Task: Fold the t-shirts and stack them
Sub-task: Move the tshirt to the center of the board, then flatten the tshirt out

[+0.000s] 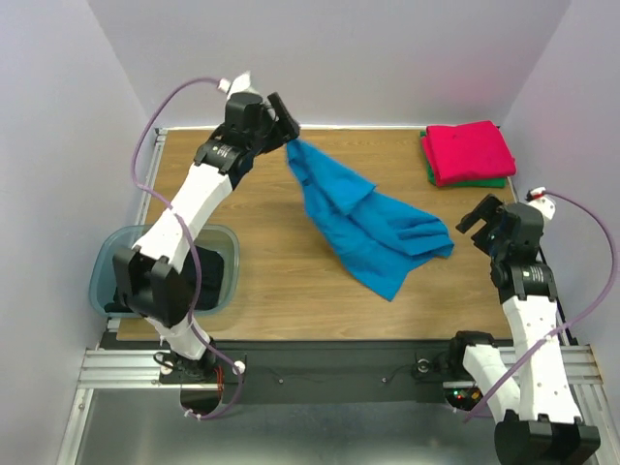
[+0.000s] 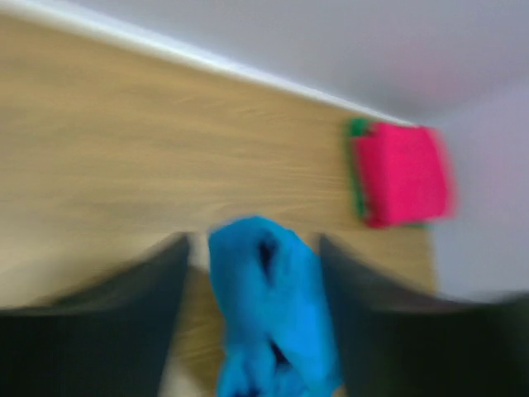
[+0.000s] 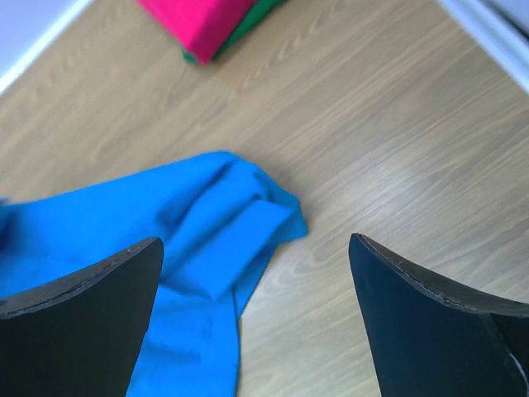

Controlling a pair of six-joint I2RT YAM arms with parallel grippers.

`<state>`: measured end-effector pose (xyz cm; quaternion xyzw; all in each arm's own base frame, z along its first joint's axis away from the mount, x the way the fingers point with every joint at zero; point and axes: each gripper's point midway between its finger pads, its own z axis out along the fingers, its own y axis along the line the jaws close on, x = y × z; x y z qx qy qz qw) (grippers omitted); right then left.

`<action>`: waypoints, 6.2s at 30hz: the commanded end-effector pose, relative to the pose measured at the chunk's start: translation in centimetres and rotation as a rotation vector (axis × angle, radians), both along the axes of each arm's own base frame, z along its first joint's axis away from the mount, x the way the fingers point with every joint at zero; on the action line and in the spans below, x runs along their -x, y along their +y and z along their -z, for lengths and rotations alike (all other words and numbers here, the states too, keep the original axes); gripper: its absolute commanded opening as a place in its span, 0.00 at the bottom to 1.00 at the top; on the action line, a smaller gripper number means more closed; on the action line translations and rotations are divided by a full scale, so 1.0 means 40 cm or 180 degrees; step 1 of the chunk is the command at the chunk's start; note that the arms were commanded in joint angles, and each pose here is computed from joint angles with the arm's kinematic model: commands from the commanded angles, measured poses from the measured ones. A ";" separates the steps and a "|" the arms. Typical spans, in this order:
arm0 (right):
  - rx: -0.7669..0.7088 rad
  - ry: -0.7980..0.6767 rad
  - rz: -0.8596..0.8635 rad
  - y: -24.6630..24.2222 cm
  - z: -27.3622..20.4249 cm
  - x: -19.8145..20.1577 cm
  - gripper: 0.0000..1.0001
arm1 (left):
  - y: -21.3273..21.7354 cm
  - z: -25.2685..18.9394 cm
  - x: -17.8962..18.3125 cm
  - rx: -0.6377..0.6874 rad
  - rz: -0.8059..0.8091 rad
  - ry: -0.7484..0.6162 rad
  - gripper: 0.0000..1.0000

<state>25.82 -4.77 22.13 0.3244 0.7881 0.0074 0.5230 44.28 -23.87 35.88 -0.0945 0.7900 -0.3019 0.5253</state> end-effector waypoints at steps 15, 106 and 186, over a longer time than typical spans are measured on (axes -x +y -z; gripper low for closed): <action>-0.0690 0.0513 -0.1459 0.224 0.130 -0.017 1.00 | 0.077 0.430 0.142 -0.0572 -0.0308 0.1056 0.99; -0.0123 0.1730 -0.1198 0.482 0.480 0.148 0.01 | -0.378 0.753 -0.132 -0.2560 0.1076 0.0574 0.40; 0.0025 0.0605 -0.1061 0.392 0.121 0.081 0.00 | 0.073 0.401 0.120 -0.0904 -0.0179 0.1112 0.98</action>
